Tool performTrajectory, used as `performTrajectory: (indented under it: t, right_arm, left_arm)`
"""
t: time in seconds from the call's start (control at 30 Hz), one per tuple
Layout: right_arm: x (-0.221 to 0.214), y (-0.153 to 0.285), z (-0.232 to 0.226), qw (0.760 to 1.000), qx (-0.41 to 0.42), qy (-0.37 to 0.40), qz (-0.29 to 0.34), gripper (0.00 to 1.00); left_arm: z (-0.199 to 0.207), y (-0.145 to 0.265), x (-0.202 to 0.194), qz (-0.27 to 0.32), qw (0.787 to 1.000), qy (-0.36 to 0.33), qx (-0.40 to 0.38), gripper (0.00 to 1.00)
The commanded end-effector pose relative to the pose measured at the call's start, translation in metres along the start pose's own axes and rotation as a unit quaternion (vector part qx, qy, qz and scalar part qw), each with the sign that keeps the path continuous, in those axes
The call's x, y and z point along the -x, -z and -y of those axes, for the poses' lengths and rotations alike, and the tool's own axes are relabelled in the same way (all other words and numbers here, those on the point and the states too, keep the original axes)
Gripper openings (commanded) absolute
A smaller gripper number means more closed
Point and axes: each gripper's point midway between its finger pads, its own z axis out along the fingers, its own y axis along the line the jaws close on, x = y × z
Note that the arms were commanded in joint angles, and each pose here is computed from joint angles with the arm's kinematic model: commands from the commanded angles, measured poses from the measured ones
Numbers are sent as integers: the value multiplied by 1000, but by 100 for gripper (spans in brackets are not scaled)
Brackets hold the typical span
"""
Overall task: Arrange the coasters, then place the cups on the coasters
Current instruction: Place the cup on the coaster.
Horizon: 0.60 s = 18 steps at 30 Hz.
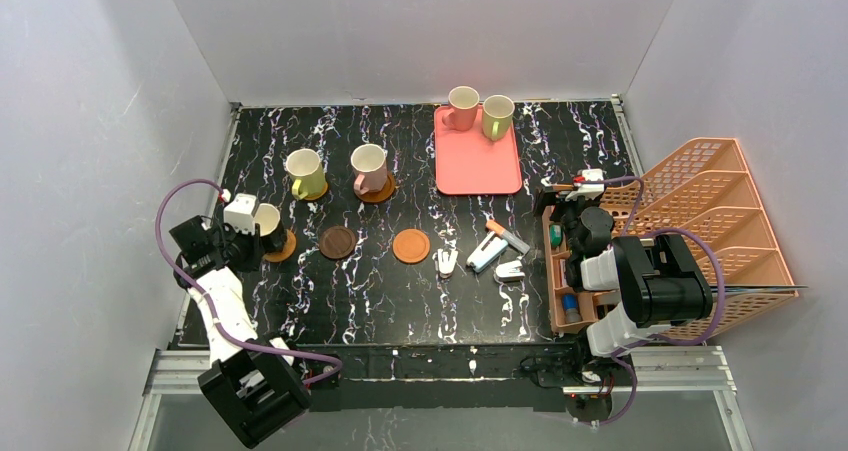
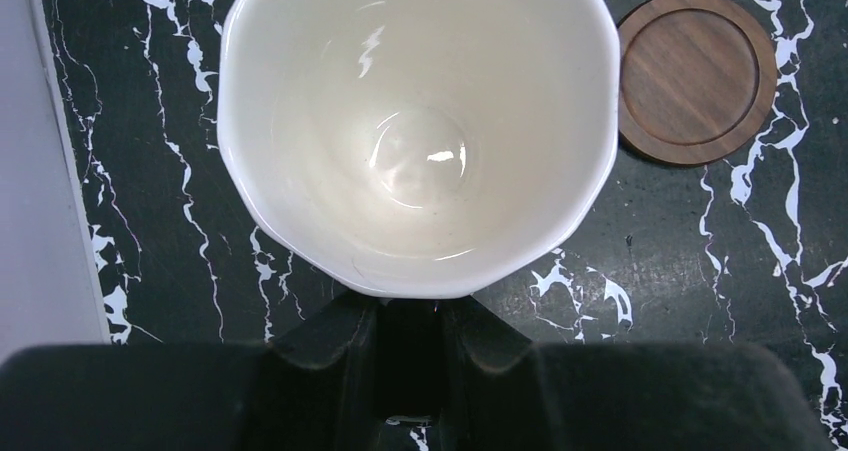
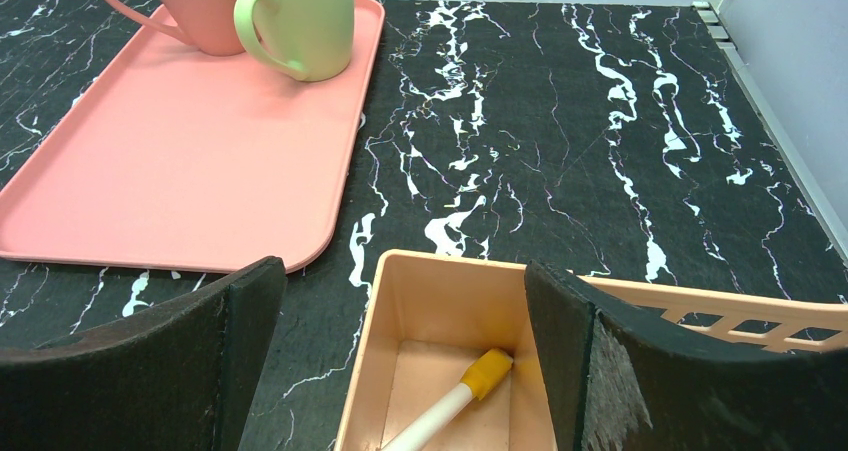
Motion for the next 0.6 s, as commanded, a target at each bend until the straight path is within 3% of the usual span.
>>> performTrajectory:
  t: [0.0,0.57]
  right_arm:
    - [-44,13,24,996,-51,-7,-78,98]
    - [-45,12,24,996,-50,-7,-78,98]
  left_arm:
    - [-5,0,17,36,999,-31,5,0]
    - [-2,-14,6,24,999,-14,-19,0]
